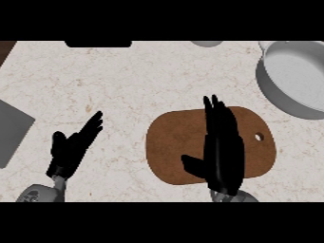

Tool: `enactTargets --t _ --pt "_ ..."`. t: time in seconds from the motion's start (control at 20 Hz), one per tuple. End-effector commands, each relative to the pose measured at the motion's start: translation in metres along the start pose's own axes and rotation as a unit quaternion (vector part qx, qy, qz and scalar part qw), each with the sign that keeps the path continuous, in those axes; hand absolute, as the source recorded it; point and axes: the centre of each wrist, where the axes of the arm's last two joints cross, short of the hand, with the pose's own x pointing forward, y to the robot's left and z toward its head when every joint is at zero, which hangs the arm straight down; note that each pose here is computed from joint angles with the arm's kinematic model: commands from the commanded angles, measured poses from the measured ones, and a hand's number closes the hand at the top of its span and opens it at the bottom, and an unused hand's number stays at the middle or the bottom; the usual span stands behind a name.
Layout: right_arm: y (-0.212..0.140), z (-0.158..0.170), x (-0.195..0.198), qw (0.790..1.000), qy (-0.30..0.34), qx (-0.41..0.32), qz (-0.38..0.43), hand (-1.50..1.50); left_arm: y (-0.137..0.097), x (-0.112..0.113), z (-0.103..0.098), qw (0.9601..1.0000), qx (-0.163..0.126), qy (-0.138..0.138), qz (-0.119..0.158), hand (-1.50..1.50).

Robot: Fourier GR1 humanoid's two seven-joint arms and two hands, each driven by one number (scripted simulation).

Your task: Pick the sweet potato from the cutting board and place it in the pot

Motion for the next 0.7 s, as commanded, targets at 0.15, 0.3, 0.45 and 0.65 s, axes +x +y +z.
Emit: enactTargets --t 0.15,0.3,0.45,0.65 --pt "-0.016 -0.010 0.033 0.990 0.131 0.050 -0.003 -1.50 -0.015 0.017 -0.009 0.9999 -0.008 -0.006 -0.004 0.00" --pt "-0.008 -0.034 0.024 0.978 0.173 0.119 0.015 -1.50 -0.011 0.003 0.002 0.9998 -0.013 -0.017 0.001 0.00" --pt "0.017 -0.011 0.004 0.961 0.200 0.178 0.069 -1.50 -0.010 0.019 -0.009 1.0000 -0.003 -0.008 -0.004 0.00" --pt "0.010 -0.011 -0.011 0.960 0.201 0.178 0.076 -1.50 -0.013 0.007 -0.002 1.0000 -0.007 0.002 -0.005 0.00"
